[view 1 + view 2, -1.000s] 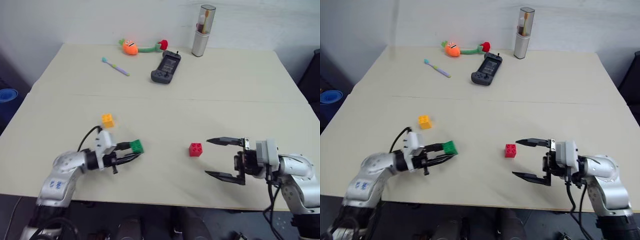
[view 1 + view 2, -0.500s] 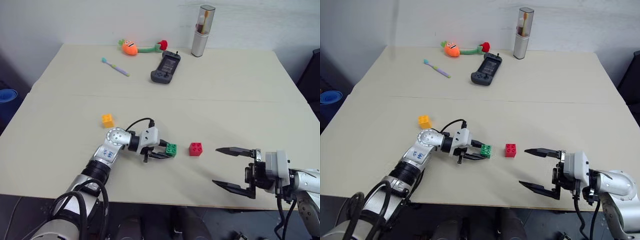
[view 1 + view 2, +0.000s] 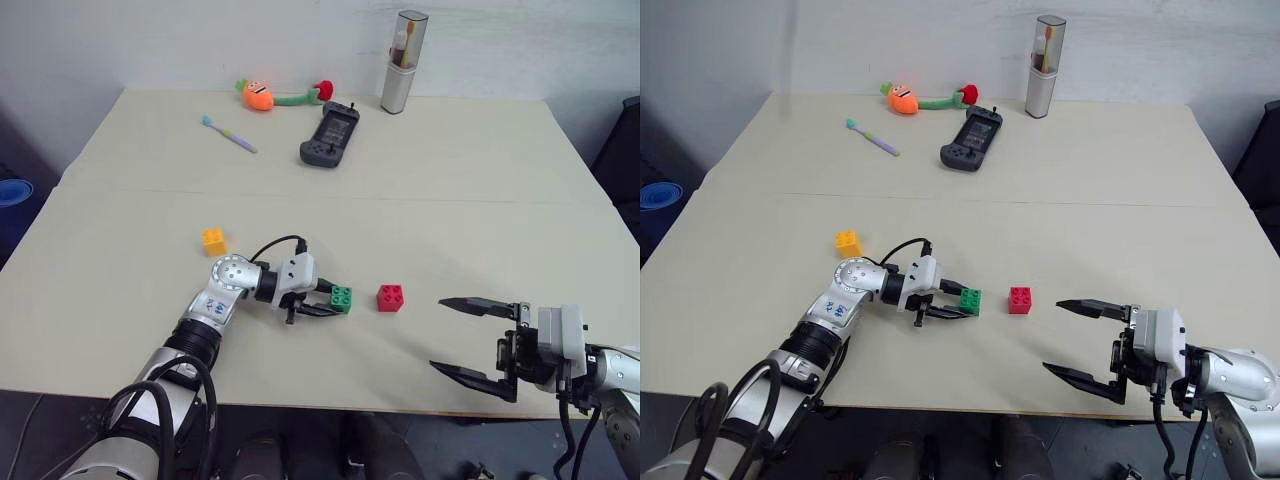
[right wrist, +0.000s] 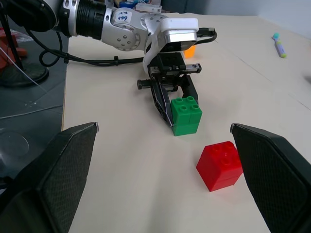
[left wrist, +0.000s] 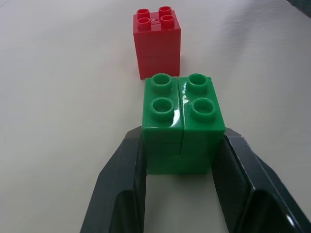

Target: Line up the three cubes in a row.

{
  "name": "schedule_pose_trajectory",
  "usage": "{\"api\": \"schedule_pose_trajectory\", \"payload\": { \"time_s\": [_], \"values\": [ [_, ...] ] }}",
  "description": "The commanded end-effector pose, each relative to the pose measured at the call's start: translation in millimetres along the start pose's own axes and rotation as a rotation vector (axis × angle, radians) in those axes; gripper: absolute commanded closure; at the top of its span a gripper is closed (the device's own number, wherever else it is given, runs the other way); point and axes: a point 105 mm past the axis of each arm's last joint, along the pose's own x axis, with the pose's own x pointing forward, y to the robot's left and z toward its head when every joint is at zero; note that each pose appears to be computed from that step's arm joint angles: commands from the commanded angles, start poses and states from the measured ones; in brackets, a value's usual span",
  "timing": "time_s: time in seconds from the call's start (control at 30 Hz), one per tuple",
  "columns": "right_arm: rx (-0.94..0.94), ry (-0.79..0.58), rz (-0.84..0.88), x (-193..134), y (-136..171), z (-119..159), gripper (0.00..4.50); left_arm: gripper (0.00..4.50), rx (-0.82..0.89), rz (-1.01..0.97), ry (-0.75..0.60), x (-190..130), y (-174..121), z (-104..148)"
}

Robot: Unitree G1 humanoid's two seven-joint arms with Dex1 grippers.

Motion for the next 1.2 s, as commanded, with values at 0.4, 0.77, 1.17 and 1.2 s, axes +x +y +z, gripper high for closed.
{"api": "schedule_pose_trajectory", "payload": {
  "time_s": [0.4, 0.77, 1.17, 1.2],
  "values": [
    [-0.025, -0.029, -0.001, 1, -2, 4, 0.0, 2.67, -0.061, -0.011, 0.041, -17, 1, -11],
    [-0.015, -0.045, 0.011, 4, -3, -1, 0.0, 0.36, 0.058, 0.136, -0.059, -63, -3, 20],
    [-0.092, -0.167, -0.079, 13, -24, 8, 0.0, 0.01, -0.21, 0.779, -0.079, -184, -78, -8],
    [-0.091, -0.175, -0.077, 15, -23, 7, 0.0, 0.01, -0.241, 0.868, -0.075, -198, -86, -14]
  ]
}}
